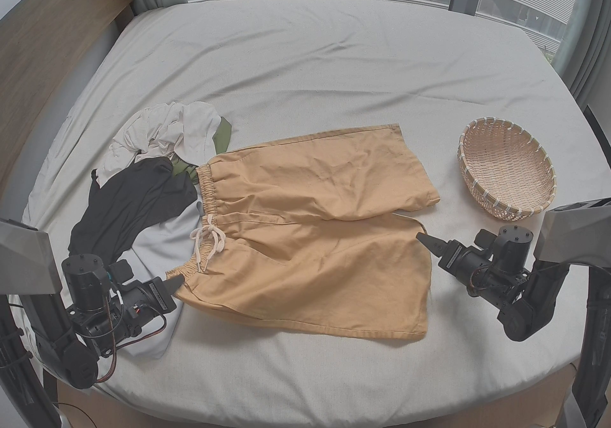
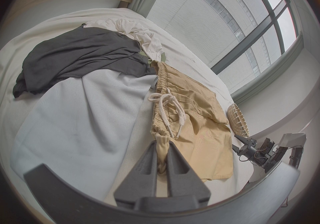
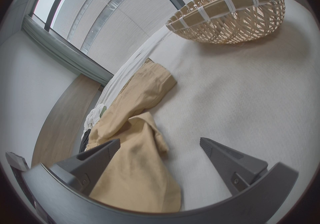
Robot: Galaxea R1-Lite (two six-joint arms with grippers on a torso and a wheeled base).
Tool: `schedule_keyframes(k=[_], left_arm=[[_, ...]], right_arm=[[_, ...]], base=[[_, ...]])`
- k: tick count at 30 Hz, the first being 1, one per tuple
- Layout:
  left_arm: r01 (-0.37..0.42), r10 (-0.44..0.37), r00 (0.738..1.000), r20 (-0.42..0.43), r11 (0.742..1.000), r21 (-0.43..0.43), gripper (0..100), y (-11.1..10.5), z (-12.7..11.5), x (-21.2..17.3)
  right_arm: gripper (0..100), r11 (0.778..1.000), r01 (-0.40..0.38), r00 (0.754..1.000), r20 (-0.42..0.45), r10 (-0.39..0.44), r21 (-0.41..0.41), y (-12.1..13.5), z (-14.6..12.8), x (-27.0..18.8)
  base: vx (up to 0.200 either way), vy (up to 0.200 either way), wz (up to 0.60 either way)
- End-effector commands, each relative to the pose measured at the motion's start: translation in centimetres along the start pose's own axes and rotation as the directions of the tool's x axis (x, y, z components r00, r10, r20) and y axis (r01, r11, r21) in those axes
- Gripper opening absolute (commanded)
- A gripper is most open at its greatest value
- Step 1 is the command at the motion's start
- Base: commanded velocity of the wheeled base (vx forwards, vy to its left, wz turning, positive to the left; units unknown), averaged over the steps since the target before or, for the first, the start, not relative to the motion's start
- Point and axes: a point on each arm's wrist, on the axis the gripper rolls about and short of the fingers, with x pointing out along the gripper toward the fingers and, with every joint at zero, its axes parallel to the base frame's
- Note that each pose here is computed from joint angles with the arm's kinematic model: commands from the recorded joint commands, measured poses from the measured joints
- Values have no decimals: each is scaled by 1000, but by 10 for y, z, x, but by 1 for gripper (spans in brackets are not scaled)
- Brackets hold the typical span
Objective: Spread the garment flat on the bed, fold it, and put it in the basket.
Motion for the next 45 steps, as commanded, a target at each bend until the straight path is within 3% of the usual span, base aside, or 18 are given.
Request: schedule_keyframes(k=[1, 6, 7, 24, 31, 40, 45], left_arm=[[-1, 1, 1000, -2, 1000, -9, 0, 0, 0, 0], [0, 0, 1000, -3, 1000, -9, 0, 0, 0, 1], [-1, 1, 1000, -2, 1000, -7, 0, 0, 0, 1], [-2, 2, 1000, -7, 1000, -9, 0, 0, -1, 0], [-1, 1, 1000, -4, 1000, -8, 0, 0, -1, 0], [-3, 3, 1000, -8, 1000, -9, 0, 0, -2, 0], [-2, 2, 1000, -5, 1000, -9, 0, 0, -1, 0]], right_arm=[[100, 1000, -2, 1000, 26, 2, 1, -3, 2, 11], [100, 1000, -13, 999, 33, 14, -5, -3, 1, 18], [0, 1000, -15, 999, 32, 15, -5, -3, 1, 19], [0, 1000, -16, 999, 47, 17, -7, -4, 5, 19], [0, 999, -38, 992, 122, 40, -20, 6, 32, 9], [0, 999, -28, 986, 161, 33, -31, 0, 43, 12], [0, 999, 1, 993, 114, 5, -53, -7, 31, 7]], base=[[0, 0, 0], [0, 0, 0], [0, 0, 0], [0, 0, 0], [0, 0, 0], [0, 0, 0], [0, 0, 0]])
